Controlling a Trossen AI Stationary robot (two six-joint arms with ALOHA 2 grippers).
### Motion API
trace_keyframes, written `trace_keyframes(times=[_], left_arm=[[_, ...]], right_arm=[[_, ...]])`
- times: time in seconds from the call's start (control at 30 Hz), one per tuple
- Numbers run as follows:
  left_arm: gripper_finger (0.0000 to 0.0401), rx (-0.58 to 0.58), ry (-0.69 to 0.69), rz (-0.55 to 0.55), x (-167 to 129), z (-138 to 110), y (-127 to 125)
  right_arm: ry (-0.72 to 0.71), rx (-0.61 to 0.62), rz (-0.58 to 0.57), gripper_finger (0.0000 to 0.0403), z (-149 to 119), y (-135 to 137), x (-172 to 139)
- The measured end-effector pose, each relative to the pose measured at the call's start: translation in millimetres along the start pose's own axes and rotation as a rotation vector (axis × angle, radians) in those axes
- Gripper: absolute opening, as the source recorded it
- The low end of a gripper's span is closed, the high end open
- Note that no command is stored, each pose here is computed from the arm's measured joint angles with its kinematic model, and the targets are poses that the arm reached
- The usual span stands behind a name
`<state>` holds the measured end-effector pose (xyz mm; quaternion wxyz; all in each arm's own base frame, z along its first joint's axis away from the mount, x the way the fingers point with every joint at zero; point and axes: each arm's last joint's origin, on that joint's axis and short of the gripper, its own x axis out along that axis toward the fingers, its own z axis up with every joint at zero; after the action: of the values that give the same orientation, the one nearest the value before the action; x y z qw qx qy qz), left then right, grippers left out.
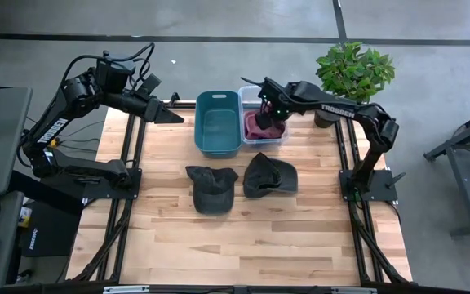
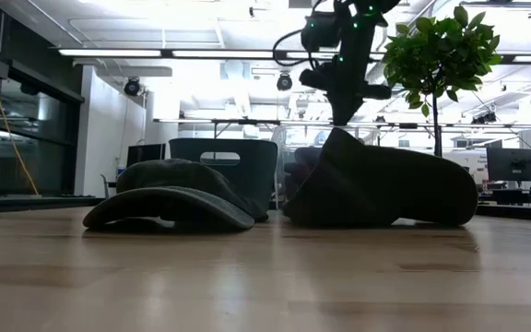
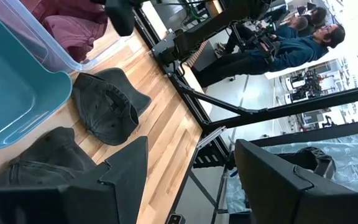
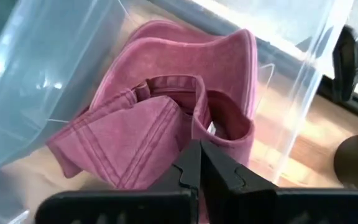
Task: Pick & Place hat
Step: Put the right black cap into the blue bin
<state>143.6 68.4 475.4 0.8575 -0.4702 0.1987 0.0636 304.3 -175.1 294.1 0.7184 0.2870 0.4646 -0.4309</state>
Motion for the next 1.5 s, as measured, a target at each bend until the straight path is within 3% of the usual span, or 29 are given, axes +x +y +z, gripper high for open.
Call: trace_keyframes(times=[0.37, 0.73, 0.97, 1.5], left_arm=[[0.0225, -0.001, -0.001, 0.002, 0.0, 0.0, 0.1], [0.0225, -0.013, 0.016, 0.022, 0.0, -2.1, 2.1], [0.0225, -0.01, -0.003, 0.043, -0.1, -1.5, 2.7], [0.0225, -0.01, -0.006, 0.049, -0.1, -1.5, 2.9]], right_arm=[[-0.043, -0.161, 0.102, 0.0013, 11.2, 11.3, -39.3], [-0.132, -0.507, 0.27, 0.0144, -2.5, 50.9, -81.4], [-0.048, -0.651, 0.301, 0.0199, -28.1, 65.5, -93.3], [0.124, -0.928, 0.273, 0.0202, -115.4, 90.4, -135.5]])
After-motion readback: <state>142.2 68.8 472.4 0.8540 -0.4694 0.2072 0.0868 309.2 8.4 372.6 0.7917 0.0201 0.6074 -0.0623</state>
